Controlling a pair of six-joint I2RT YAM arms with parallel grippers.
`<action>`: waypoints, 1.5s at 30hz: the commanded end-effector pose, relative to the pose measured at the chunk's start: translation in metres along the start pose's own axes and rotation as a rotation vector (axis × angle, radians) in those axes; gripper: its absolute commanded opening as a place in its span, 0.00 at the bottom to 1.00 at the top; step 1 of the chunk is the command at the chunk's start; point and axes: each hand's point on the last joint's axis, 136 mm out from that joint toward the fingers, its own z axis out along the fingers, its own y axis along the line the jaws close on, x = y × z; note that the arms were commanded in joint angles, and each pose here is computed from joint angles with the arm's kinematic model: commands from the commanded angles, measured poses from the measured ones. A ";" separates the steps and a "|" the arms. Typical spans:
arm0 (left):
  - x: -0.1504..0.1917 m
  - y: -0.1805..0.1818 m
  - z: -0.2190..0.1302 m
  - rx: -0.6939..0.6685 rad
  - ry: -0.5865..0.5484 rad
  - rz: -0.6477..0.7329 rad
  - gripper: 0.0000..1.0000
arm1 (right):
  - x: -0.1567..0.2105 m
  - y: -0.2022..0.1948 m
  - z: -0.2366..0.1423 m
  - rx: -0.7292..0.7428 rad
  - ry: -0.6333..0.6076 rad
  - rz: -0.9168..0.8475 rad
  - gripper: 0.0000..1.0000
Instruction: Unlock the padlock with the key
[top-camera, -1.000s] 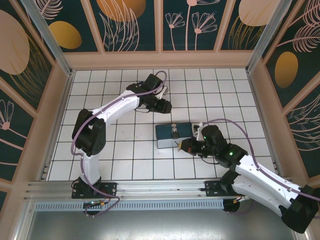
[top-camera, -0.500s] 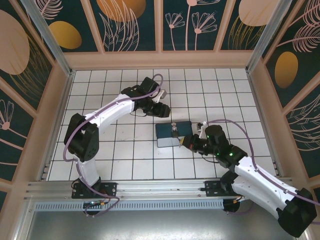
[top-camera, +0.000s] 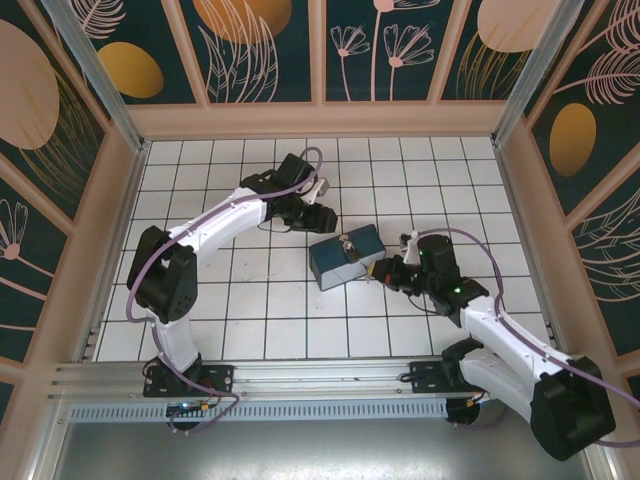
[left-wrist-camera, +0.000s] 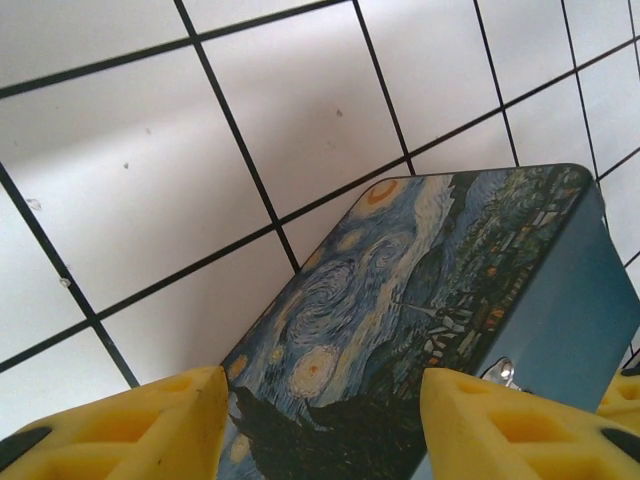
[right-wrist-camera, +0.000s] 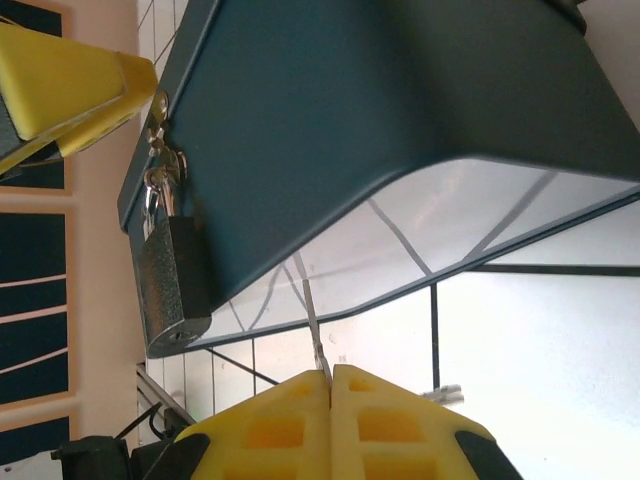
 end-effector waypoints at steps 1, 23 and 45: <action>-0.016 -0.008 -0.006 0.024 -0.041 0.008 0.56 | -0.013 0.028 -0.006 -0.080 -0.014 -0.118 0.00; 0.008 -0.028 -0.003 -0.017 -0.002 0.204 0.75 | 0.020 0.026 -0.024 -0.234 0.006 -0.027 0.00; 0.032 -0.046 -0.003 0.081 0.057 0.314 0.90 | 0.018 0.026 -0.015 -0.225 -0.011 -0.013 0.00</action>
